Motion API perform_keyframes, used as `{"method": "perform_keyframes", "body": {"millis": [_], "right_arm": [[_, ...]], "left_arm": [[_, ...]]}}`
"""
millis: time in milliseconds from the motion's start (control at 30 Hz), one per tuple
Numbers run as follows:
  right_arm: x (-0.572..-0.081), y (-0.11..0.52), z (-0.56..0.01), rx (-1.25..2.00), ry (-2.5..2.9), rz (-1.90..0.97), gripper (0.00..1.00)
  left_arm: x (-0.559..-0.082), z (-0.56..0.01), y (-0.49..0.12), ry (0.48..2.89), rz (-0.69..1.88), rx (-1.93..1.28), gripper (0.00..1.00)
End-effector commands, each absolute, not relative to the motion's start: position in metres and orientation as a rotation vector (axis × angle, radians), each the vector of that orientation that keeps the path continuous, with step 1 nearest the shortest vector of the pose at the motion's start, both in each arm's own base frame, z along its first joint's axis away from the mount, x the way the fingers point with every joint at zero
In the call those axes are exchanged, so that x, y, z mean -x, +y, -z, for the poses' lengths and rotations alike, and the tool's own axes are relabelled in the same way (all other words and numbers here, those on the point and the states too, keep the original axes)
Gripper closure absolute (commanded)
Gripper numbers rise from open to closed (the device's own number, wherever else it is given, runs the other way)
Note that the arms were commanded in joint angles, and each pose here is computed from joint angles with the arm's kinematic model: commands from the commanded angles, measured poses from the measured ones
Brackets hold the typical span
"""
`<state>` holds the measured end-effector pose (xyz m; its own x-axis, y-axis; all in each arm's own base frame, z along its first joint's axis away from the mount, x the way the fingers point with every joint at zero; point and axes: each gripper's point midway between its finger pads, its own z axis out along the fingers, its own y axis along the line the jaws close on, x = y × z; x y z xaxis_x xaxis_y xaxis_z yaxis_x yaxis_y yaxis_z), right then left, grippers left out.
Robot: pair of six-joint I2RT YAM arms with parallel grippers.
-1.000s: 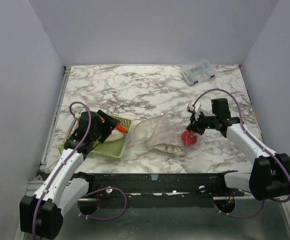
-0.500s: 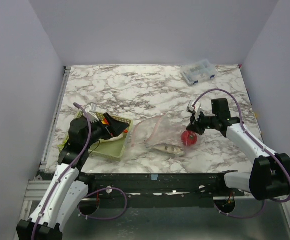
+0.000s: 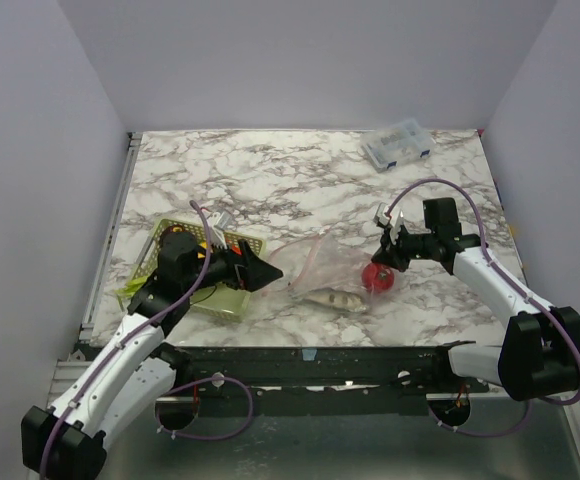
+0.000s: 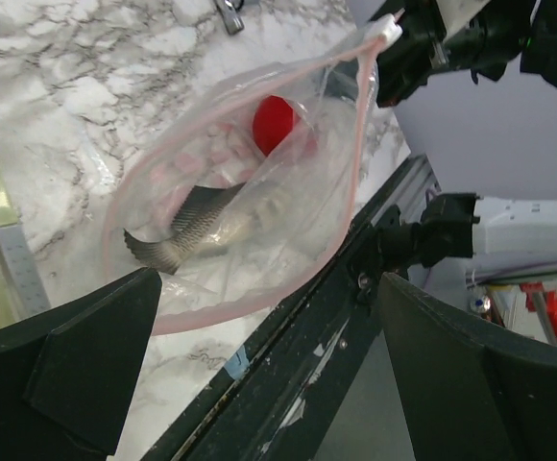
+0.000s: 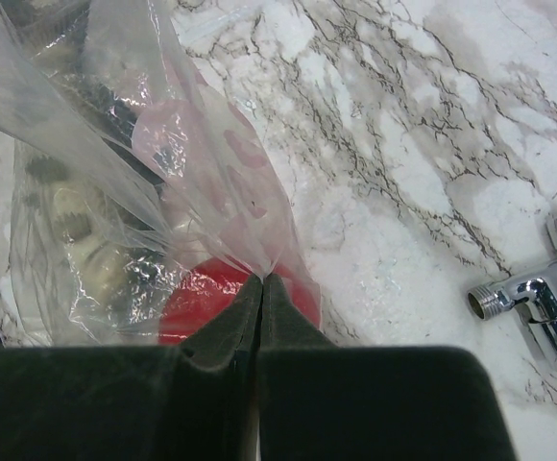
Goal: Open the zip-top bag and remove the fake food
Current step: Pick up the fake fruit from the zipper food storage bag.
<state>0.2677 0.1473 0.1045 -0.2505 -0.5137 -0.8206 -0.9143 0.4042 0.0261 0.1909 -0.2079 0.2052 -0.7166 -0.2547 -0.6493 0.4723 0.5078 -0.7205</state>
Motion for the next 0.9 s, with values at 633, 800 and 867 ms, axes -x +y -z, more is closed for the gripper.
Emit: {"method": "perform_keyframes", "body": {"millis": [633,800,867], "right_arm": [[-0.257,0.154,-0.111,1.279,1.858,-0.741,0.96],[-0.256,0.155,-0.111,1.285,1.854,-0.748,0.96],[-0.256,0.155,-0.111,1.287,1.852,-0.750,0.96]], "left_arm": [[-0.208,-0.187,-0.247,2.135,0.997,-0.474,0.26],[-0.214,-0.182,-0.253,2.154,0.928,-0.518,0.39],[-0.217,-0.180,-0.255,2.165,0.905,-0.537,0.43]]}}
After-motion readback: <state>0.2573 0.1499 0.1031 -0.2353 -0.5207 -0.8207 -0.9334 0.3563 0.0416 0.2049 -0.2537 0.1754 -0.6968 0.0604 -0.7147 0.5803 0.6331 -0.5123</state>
